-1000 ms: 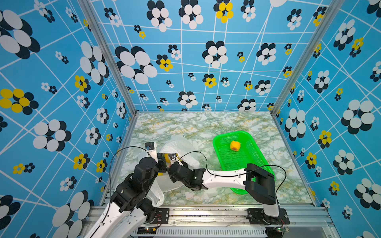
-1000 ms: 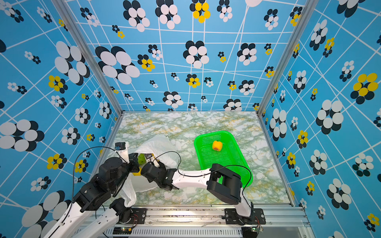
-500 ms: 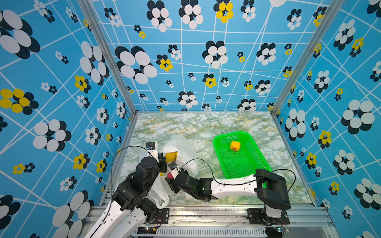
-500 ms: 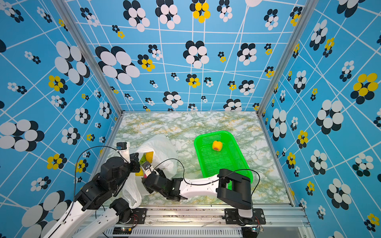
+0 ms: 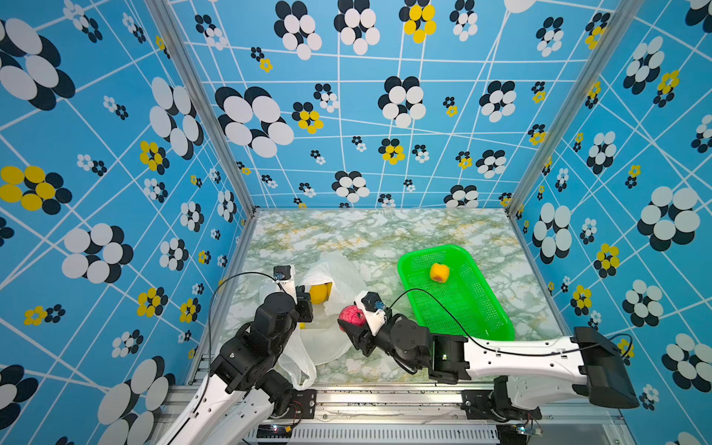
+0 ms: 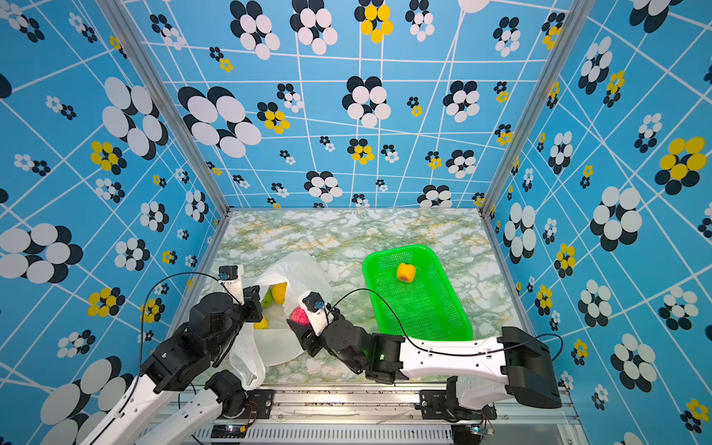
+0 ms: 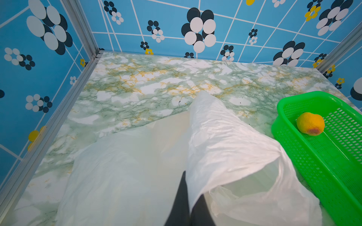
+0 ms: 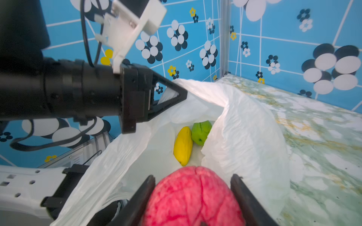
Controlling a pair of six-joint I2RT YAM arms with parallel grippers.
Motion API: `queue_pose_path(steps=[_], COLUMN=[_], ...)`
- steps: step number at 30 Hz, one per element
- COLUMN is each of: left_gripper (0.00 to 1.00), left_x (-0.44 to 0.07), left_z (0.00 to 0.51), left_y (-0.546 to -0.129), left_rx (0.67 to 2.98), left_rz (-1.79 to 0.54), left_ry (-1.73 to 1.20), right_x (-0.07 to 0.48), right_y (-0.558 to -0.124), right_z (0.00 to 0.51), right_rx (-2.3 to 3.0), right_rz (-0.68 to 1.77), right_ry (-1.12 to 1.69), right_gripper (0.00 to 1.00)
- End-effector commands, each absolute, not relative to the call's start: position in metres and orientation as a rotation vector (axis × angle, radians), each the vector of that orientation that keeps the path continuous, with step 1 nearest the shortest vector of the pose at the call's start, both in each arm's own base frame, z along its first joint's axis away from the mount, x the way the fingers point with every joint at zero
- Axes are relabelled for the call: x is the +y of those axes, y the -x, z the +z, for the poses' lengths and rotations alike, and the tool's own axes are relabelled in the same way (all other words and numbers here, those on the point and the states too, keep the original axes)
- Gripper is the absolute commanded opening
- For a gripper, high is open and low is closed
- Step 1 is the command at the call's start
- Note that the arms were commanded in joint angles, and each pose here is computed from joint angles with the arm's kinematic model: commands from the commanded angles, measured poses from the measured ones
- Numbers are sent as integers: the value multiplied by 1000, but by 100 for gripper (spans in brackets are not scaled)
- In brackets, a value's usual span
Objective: Untie the knot of the plastic bag and take out the fruit
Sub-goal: 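Lift the pink fruit out and carry it to the green basket with the right gripper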
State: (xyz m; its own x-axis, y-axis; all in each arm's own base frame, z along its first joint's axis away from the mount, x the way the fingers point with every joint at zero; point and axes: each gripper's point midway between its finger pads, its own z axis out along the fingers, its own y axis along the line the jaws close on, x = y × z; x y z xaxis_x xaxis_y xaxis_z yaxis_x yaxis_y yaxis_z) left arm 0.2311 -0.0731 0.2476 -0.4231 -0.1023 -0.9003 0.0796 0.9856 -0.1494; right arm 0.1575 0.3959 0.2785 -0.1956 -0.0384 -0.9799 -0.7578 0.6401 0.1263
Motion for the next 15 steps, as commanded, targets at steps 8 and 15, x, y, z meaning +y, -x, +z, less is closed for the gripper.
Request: queue_pose_path(steps=[8, 15], left_gripper=[0, 0], left_x=[-68, -69], left_z=[249, 252], left_y=[-230, -228], left_rx=[2002, 2005], left_rz=[-186, -199], left_ry=[33, 31], right_x=[253, 169], right_y=[-210, -251], right_z=[309, 292], right_rx=[1649, 1779], right_rz=[538, 403], right_ry=[331, 54], right_gripper=[29, 29])
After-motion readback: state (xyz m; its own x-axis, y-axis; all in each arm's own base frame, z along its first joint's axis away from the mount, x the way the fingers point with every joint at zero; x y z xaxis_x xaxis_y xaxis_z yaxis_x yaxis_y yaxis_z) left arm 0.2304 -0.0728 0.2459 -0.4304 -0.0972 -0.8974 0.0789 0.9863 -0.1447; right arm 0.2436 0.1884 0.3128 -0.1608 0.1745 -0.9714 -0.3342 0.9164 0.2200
